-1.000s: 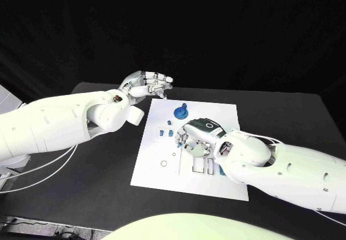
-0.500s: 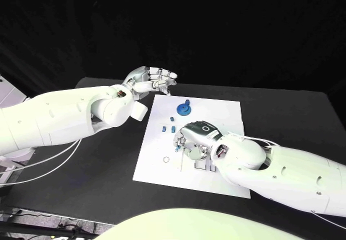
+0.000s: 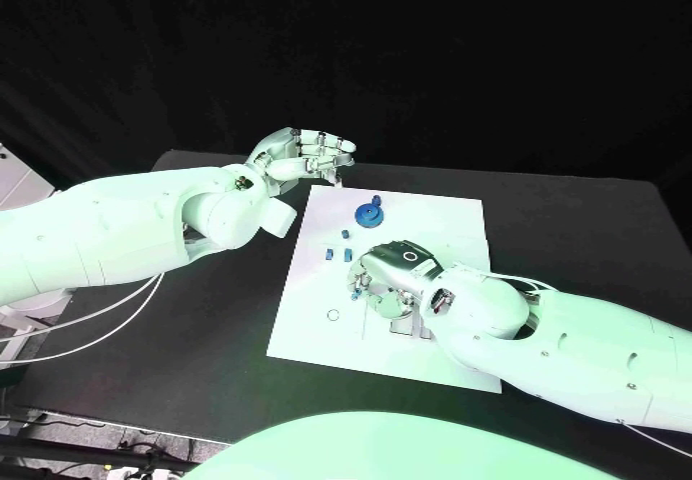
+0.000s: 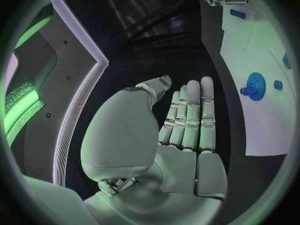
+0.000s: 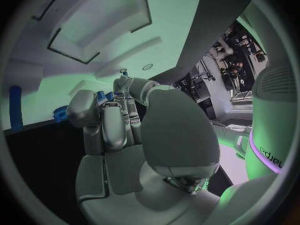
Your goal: Assemble the parts on the task board
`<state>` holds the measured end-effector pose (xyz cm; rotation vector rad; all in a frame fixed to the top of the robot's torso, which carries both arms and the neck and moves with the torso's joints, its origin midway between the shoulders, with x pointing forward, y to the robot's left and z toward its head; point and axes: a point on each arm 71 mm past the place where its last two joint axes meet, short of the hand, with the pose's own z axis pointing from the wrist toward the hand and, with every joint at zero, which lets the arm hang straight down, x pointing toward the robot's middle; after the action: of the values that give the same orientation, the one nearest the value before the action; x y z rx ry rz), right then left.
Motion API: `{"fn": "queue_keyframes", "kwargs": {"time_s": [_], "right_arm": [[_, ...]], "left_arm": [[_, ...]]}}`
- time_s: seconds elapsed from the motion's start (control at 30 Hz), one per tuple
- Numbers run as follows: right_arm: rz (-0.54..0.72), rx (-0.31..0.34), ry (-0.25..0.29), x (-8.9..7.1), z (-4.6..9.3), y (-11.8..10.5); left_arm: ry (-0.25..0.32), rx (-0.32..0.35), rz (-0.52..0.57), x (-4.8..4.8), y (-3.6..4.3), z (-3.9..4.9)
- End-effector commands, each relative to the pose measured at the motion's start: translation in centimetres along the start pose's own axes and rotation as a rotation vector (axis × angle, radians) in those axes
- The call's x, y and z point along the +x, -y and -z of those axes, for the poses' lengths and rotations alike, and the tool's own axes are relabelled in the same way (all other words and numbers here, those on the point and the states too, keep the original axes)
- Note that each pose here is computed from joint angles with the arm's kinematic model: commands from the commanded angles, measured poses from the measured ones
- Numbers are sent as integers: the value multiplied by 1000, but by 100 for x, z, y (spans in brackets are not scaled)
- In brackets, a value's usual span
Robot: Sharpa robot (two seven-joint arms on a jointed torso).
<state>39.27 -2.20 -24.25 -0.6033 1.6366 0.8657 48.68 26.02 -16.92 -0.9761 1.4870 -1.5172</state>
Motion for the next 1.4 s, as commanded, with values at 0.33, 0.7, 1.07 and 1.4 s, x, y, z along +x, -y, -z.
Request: {"fn": "queue_keyframes", "kwargs": {"time_s": [0.33,0.7,1.07,1.4], "right_arm": [[26,-11,-14,25,-11,-17],[32,5,-38,57,-29,-14],[45,19,-46,77,-36,4],[45,11,-44,85,-45,-18]], "left_arm": [[-16,1,13,12,6,0],[-17,-1,13,7,6,6],[-17,-2,13,4,6,10],[-18,-4,13,3,5,11]]}}
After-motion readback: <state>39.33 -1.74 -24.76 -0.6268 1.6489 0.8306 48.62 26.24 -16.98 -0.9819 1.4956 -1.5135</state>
